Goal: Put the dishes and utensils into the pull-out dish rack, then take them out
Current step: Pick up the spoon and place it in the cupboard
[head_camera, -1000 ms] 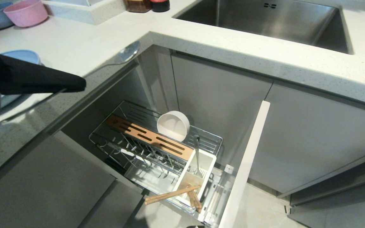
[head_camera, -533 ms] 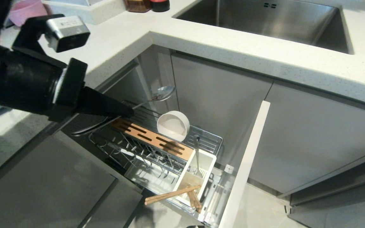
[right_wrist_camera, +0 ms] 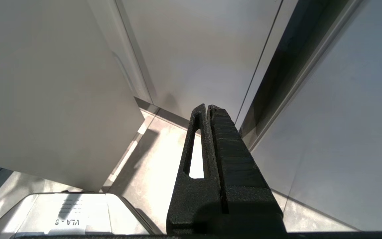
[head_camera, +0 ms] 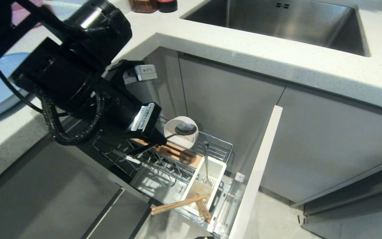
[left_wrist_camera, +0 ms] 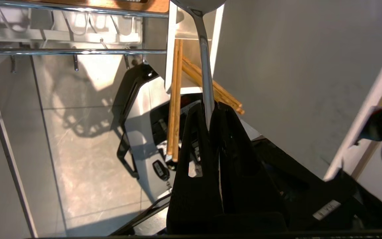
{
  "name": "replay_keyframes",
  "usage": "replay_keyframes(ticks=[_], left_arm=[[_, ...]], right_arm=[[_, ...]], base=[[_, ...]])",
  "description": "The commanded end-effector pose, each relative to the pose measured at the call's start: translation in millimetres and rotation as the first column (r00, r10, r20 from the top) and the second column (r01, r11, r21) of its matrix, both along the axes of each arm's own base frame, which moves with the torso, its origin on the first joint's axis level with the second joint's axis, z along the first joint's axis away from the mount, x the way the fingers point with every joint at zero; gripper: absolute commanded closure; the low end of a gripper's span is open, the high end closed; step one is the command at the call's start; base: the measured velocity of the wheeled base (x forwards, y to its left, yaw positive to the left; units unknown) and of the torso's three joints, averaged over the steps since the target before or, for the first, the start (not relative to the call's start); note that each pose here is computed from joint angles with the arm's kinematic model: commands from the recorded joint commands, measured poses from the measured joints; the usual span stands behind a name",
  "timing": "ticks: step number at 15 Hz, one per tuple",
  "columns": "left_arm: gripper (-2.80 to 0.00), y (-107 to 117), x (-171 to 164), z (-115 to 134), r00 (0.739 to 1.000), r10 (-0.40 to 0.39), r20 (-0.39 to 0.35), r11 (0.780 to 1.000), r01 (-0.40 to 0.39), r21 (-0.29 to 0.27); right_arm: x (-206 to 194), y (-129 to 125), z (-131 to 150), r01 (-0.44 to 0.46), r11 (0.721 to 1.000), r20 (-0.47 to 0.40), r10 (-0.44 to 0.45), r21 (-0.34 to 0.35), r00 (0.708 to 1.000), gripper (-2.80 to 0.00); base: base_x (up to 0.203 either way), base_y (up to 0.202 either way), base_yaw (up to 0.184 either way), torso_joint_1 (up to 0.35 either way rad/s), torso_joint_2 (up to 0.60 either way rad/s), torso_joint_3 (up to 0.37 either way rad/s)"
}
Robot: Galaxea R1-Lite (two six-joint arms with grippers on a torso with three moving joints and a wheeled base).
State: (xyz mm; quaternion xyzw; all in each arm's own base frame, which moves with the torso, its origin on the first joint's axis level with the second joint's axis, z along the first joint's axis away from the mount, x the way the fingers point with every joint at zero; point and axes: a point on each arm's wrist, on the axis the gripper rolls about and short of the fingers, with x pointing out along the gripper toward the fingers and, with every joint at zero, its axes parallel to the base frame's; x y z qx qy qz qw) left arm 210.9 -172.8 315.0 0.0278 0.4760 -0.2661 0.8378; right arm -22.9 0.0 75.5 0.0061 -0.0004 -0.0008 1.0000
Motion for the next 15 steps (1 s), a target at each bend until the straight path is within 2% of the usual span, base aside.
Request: replay_keyframes(ticks=[1,3,7,9,15], left_arm=[[0.00,-13,10,-14,0.999,-0.007,-0.037,0.999,0.009,0.042],[0.00,-25,11,-23,0.999,-0.017,-0.037,0.996,0.020,0.089],[0.00,-45,9,-37,0.996,-0.056,-0.063,0.989,0.064,0.133],[0.00,-49,5,-44,0.992,-0.059,-0.108,0.980,0.078,0.182],[0.00,-45,-5,-46,0.983,-0.015,-0.183,0.973,0.056,0.223]], right_arm=[[0,0,0,0.000,1.000,-0.002,0.000,0.000,1.000,0.00],[0,0,0,0.000,1.000,-0.001,0.000,0.000,1.000,0.00],[0,0,0,0.000,1.000,-0.001,0.000,0.000,1.000,0.00],[0,0,0,0.000,1.000,-0.002,0.000,0.000,1.000,0.00],[0,0,0,0.000,1.000,-0.002,0.000,0.000,1.000,0.00]], base=[[0.000,0.000,0.000,0.000,0.00,0.000],[0.000,0.000,0.000,0.000,0.00,0.000],[0.000,0.000,0.000,0.000,0.00,0.000],[0.000,0.000,0.000,0.000,0.00,0.000],[0.000,0.000,0.000,0.000,0.00,0.000]])
